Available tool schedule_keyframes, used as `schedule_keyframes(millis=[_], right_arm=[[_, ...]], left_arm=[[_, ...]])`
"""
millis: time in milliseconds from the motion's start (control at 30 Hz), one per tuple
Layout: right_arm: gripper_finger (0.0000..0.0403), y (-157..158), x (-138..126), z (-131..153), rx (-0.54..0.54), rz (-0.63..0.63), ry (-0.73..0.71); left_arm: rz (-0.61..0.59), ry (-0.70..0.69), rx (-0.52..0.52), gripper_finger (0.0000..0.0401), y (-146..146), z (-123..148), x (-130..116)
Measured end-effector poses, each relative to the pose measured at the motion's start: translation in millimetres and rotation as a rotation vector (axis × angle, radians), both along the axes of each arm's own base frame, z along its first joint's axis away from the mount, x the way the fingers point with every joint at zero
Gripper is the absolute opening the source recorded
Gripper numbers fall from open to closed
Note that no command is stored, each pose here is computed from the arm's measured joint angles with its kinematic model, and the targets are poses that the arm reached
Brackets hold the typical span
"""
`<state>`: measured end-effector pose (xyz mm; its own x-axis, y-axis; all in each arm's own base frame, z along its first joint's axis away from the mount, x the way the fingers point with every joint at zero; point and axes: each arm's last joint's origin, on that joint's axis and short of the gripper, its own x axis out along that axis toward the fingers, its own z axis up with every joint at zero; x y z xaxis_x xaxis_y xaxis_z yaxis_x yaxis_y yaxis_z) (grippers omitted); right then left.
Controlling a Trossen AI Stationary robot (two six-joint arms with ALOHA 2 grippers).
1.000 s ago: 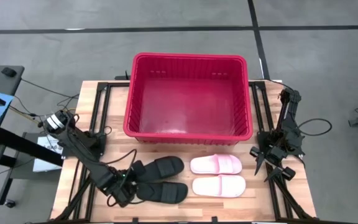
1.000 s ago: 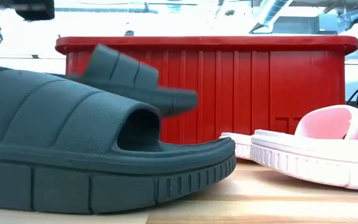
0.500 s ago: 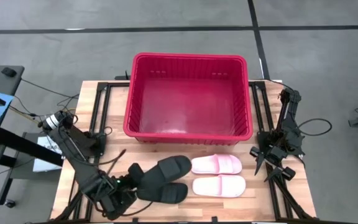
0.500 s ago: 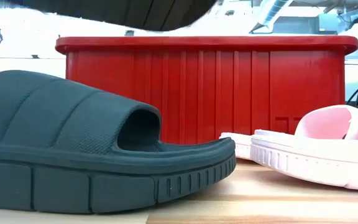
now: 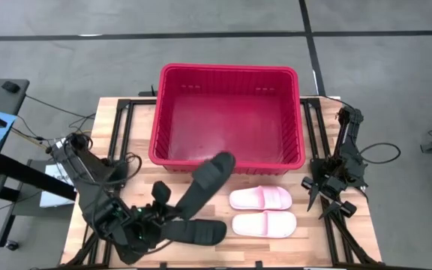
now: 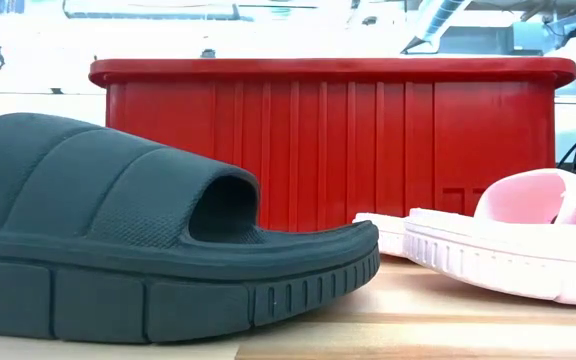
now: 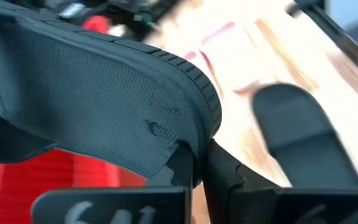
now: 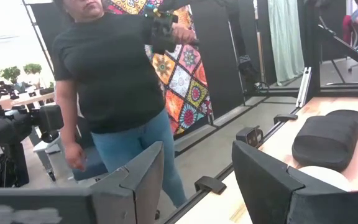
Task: Pick and place slides into bin
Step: Put the black slipper into the red bin
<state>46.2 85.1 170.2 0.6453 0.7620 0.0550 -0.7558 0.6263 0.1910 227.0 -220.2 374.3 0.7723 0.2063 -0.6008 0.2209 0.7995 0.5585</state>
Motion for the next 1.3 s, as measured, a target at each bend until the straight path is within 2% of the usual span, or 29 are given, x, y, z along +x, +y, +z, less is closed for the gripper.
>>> schedule_keyframes(millis=[267, 433, 600, 700, 1000, 1167, 1300], right_arm=[[0.0182, 0.0, 0.0, -0.1, 0.0, 0.0, 0.0], [0.0182, 0.0, 0.0, 0.0, 0.0, 0.0, 0.0], [0.0182, 0.0, 0.0, -0.1, 0.0, 0.0, 0.0], [0.0182, 0.0, 0.0, 0.0, 0.0, 0.0, 0.0], [0.0182, 0.0, 0.0, 0.0, 0.0, 0.0, 0.0], [0.0182, 0.0, 0.0, 0.0, 0.0, 0.0, 0.0], [0.0182, 0.0, 0.0, 0.0, 0.0, 0.0, 0.0]], left_arm=[[0.156, -0.143, -0.029, 0.0, 29.1, 39.9, 16.8], [0.239, -0.14, -0.012, 0.0, 55.3, 54.1, 24.7], [0.346, -0.105, 0.031, 0.0, 87.1, 56.4, 36.4], [0.421, -0.07, 0.053, 0.0, 110.9, 54.5, 44.8], [0.603, 0.07, 0.003, 0.0, 186.4, 48.8, 60.3], [0.654, 0.232, -0.024, 0.0, 220.8, 42.0, 54.6], [0.62, 0.327, -0.055, 0.0, 240.7, 37.8, 54.9]])
